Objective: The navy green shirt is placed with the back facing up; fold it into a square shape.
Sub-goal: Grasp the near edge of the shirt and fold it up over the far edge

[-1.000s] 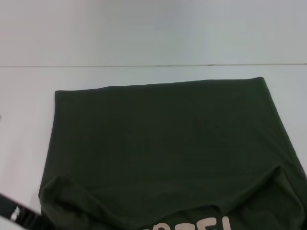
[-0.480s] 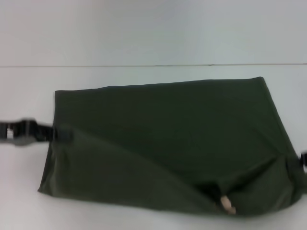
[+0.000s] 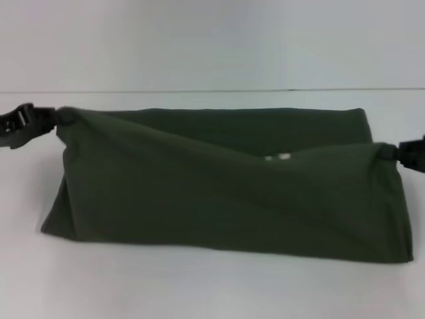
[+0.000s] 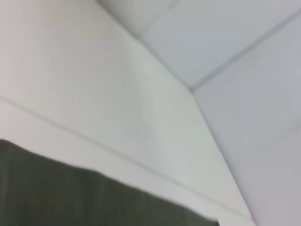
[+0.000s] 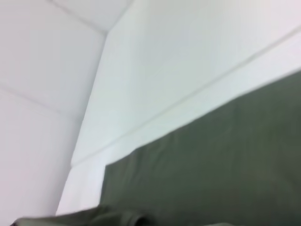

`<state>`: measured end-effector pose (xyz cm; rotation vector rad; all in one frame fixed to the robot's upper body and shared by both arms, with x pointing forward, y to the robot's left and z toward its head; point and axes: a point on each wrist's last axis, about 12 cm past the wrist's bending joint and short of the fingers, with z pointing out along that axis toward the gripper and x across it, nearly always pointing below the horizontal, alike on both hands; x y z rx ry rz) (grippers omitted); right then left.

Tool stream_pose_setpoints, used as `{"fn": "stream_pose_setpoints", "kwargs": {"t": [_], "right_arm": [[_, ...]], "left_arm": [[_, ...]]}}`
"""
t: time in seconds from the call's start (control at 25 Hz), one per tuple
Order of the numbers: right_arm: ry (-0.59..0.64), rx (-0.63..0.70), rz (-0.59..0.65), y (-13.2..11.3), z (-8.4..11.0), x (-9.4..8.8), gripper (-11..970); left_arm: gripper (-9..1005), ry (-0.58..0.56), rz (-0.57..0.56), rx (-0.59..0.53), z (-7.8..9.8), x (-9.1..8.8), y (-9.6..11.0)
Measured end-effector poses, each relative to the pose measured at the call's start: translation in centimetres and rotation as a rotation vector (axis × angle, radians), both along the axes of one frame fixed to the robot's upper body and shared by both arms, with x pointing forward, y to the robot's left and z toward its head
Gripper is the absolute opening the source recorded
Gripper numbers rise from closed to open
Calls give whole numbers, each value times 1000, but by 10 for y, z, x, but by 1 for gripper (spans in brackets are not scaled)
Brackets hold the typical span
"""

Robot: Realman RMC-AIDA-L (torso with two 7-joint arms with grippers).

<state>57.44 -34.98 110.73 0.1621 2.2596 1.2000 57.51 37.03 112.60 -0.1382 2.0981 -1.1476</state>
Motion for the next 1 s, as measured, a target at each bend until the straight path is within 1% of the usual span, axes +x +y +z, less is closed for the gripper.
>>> {"fn": "stream_pose_setpoints", "kwargs": {"t": [0.2,0.4,0.48,0.6,0.72,0.76,1.0], "right_arm": [[-71,-4,-86,8,-5,11,52],[-146,20,-150,12,-2,19,52],[-162,12,-155,16,-3,23,52],[-182,-18,-176,25,-6,31,52],[-189,-53,-198,32,-11,38,53],[-188,-83,-208,36,-14,42,53],[-180,-159,-226,48,-23,50,53]], "left_arm": [[106,-63,92,-18,-10,9,-7],[107,-108,137,-30,-14,13,-11],[108,-125,147,-26,-17,16,-17],[109,-140,160,-3,-22,21,-26],[110,-144,177,36,-27,27,-35],[110,-147,195,63,-30,31,-39],[112,-155,251,117,-35,39,-44]]}}
